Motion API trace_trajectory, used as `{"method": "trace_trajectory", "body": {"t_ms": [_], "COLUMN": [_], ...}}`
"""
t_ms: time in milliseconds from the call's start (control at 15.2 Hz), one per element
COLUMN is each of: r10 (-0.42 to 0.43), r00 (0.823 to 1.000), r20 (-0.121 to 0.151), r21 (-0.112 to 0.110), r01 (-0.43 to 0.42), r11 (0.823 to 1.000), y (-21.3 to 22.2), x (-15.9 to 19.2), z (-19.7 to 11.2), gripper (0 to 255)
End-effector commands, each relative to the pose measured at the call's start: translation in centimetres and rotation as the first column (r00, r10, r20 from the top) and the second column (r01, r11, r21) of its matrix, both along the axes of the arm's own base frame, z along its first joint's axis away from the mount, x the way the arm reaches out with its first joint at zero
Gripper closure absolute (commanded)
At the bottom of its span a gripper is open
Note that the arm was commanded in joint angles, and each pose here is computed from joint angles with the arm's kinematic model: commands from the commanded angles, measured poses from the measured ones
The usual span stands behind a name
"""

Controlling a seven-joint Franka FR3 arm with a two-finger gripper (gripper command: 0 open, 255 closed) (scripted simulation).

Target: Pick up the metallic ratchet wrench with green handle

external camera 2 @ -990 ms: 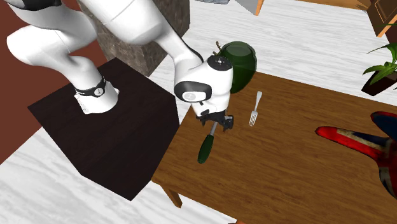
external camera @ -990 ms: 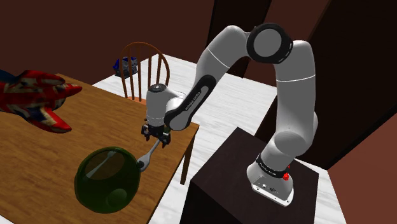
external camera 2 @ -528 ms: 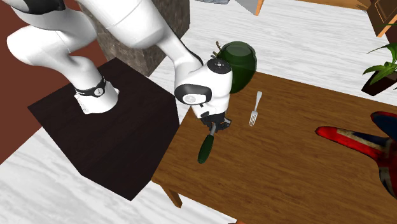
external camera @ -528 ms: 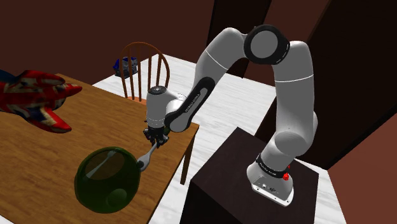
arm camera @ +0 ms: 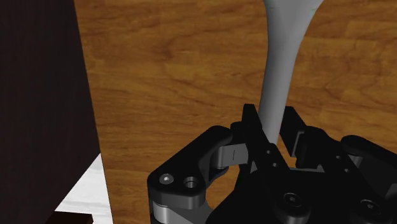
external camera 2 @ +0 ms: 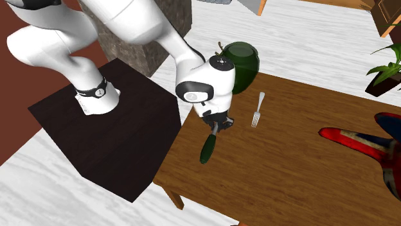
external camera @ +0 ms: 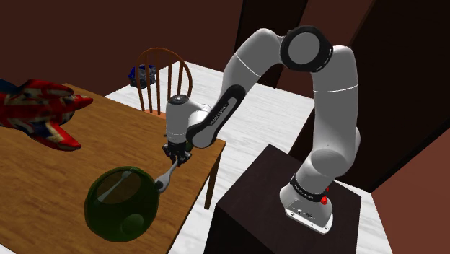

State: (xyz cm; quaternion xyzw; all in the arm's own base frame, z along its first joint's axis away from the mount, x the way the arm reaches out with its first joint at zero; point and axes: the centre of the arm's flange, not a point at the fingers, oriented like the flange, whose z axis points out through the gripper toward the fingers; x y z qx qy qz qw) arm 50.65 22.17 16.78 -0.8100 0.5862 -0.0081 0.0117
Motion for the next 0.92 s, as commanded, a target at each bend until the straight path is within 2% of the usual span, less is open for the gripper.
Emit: {"method": "trace_trajectory", "body": {"t_ms": [0,726,858], "r10": [0.0,0.0,0.0], "r00": [1.0,1.0,1.0], "r20": [0.0,0.0,0.0], "r21": [0.0,0.0,0.0], "r01": [0.0,0.0,0.0], "r11": [1.0,1.0,1.0], "y": [-0.1,-0.1,-0.1], "x": [0.0,0.0,0.0], "z": [1.0,6.8,6.8], "gripper": [255,255,255]}}
